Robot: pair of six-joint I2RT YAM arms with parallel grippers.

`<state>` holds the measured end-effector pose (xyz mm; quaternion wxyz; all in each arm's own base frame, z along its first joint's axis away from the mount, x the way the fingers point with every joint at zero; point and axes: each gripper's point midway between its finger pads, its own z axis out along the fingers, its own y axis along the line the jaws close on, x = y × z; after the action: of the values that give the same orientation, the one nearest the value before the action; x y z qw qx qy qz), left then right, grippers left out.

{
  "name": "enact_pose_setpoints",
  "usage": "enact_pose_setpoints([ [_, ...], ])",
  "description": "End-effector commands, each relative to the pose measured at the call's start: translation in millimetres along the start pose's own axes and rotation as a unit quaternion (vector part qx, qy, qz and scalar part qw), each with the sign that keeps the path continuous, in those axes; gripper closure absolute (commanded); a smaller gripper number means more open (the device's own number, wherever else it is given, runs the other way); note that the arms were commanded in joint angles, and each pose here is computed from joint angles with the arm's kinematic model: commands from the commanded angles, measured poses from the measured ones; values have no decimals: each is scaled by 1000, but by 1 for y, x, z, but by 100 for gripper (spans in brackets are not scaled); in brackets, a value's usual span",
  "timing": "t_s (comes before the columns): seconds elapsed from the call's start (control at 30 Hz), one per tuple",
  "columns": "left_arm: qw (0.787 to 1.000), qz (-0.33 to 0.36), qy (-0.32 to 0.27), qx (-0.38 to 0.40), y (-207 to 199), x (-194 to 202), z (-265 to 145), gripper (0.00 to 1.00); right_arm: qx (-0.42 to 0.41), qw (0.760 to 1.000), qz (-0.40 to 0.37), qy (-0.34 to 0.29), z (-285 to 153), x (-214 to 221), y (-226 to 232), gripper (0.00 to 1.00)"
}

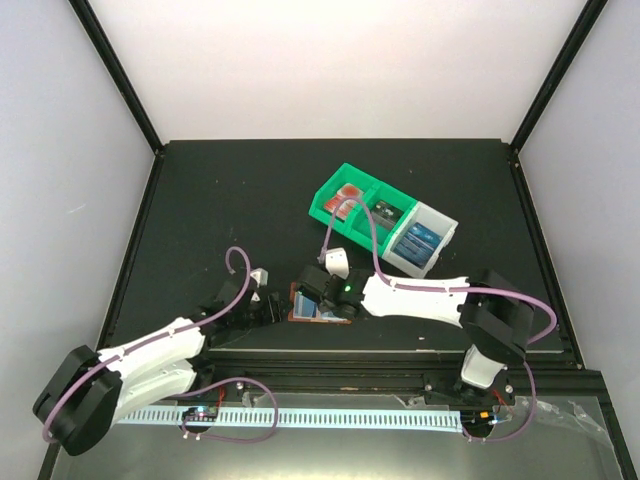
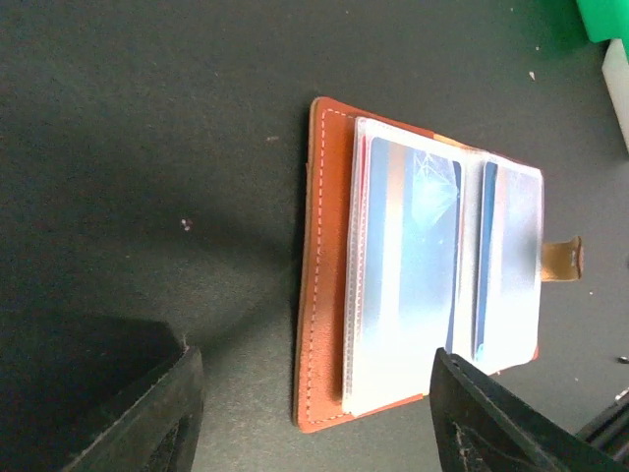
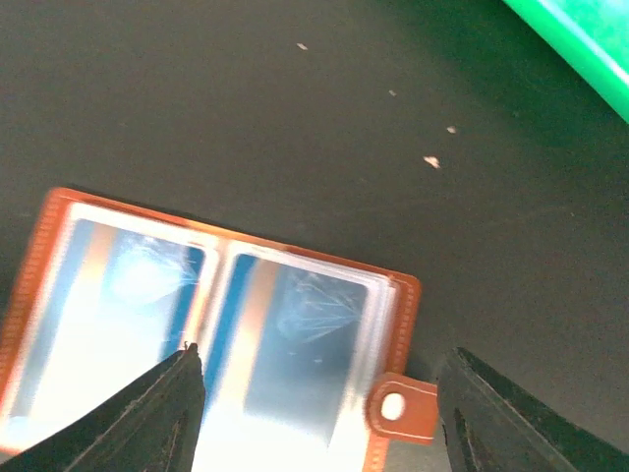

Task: Put the credit cards into the card holder
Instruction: Close the card holder at the center of the board.

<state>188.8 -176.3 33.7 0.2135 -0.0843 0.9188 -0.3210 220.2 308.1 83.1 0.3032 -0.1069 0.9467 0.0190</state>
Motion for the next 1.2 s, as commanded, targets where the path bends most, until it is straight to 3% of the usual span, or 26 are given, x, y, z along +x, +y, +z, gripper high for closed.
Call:
enact_pose_setpoints([
  [0.0, 999, 11, 19, 31, -17, -4, 1, 34, 15, 1000, 17, 13, 15, 12, -17, 33],
  [0.23, 997, -6, 56, 48, -16, 4, 9, 30, 38, 998, 11, 42, 33, 32, -30, 34],
  [0.4, 996, -14, 72, 55, -18, 6, 11, 29, 75, 996, 13, 39, 36, 36, -45, 44],
  [0.73, 995, -23, 71, 70, -24, 3, 9, 28, 101, 995, 4, 9, 23, 14, -51, 88],
  [0.83, 995, -24, 72, 68, -22, 3, 10, 28, 80, 997, 7, 3, 16, 6, -44, 99],
  [1.17, 997, -29, 58, 44, -11, -1, 11, 28, -143, 988, 53, -11, -27, -25, 26, 99],
])
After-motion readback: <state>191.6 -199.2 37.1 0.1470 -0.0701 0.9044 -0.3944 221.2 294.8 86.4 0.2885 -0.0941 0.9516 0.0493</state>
